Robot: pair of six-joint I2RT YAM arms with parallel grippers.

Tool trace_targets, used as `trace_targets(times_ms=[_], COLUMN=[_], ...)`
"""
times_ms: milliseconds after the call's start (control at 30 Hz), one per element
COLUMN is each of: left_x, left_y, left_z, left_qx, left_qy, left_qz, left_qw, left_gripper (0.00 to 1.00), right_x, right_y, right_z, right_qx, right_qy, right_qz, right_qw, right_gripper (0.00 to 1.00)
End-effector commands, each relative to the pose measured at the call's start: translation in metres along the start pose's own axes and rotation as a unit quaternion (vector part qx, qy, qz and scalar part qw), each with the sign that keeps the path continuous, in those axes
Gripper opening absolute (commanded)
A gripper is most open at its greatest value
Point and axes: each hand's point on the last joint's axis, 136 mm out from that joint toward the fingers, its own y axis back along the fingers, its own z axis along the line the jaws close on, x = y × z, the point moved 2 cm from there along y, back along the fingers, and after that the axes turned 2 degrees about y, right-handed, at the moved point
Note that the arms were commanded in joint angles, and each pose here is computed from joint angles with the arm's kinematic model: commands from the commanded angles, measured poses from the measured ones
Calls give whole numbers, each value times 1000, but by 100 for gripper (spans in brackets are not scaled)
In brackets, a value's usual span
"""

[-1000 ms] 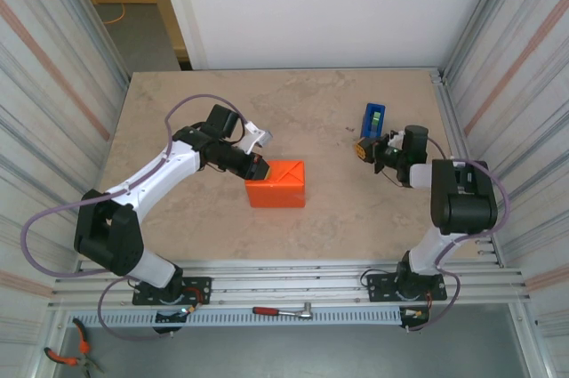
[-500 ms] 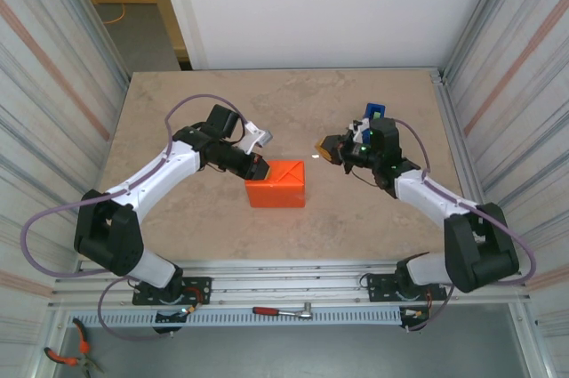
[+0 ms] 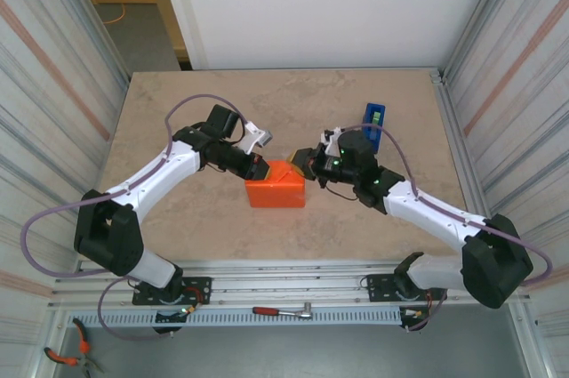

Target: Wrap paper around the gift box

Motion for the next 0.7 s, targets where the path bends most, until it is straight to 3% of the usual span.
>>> trace_targets(times_ms=[0, 667], left_x=[38, 38], left_y=[-20, -21], left_z=[7, 6], left_qx=[-11, -12], left_qy=[23, 20], left_qz=[70, 70], left_qw=[997, 997], left_gripper=[0, 0], right_x=[-1, 26], right_y=[-4, -22], right_z=[2, -17], right_qx=[6, 35], right_qy=[-15, -26], right_qz=[-30, -26], right_qw=[999, 999], right_gripper=[0, 0])
